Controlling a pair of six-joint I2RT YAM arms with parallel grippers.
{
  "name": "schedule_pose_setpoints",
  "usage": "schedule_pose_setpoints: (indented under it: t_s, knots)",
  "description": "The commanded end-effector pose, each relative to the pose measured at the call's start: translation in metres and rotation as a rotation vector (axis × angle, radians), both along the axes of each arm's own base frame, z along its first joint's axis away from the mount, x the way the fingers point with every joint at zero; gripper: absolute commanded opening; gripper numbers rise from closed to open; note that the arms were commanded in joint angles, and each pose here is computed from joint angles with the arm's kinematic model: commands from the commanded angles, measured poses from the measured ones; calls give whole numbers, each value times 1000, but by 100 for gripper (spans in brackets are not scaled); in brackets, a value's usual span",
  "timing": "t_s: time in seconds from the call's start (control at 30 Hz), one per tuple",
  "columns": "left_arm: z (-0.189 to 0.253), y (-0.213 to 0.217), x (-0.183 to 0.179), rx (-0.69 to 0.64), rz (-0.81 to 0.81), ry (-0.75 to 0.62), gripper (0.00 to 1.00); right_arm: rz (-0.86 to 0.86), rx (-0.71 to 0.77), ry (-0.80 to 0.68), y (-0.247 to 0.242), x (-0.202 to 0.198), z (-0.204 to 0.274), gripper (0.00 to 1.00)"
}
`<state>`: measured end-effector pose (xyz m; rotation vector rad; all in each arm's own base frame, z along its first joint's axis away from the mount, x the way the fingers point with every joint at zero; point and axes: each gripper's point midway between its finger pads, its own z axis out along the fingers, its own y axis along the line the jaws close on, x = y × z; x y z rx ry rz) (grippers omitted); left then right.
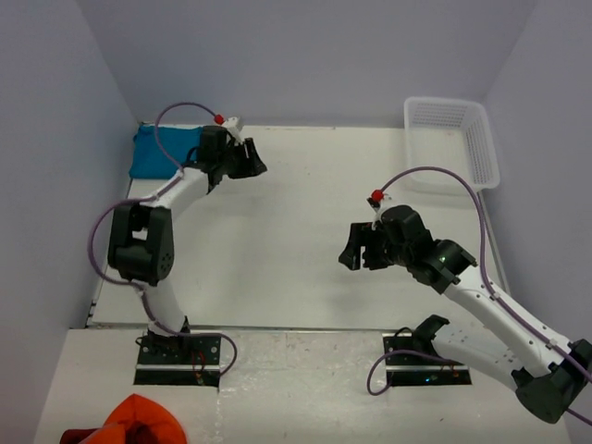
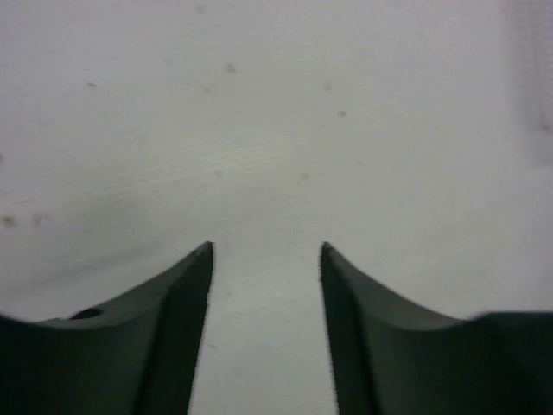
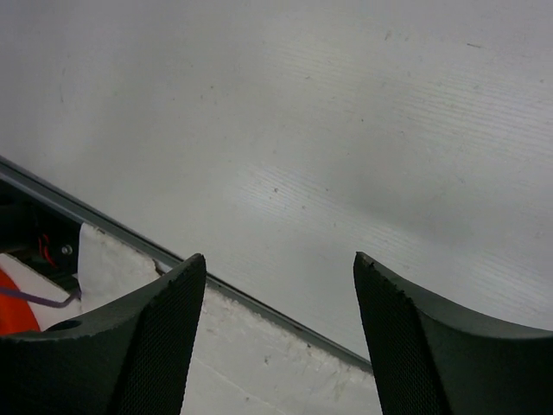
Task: Fold and stack the t-shirts
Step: Put the neatly folded tshirt into the corner of the board with the left arm
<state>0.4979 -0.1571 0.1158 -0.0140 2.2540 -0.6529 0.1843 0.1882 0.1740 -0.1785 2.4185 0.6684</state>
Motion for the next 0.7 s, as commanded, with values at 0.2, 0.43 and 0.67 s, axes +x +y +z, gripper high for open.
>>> schedule_pose_setpoints:
  t_s: [0.2, 0.43, 0.67]
  knots:
    - [156, -97, -136, -35, -144, -441, 100, -111, -65, -242, -21, 37, 37, 75]
    - [139, -71, -198, -20, -152, -413, 100, -128, -171, -273, -18, 67, 29, 77]
    - [129, -37, -222, 55, -94, -389, 100, -125, -133, -277, 1, 83, 27, 80]
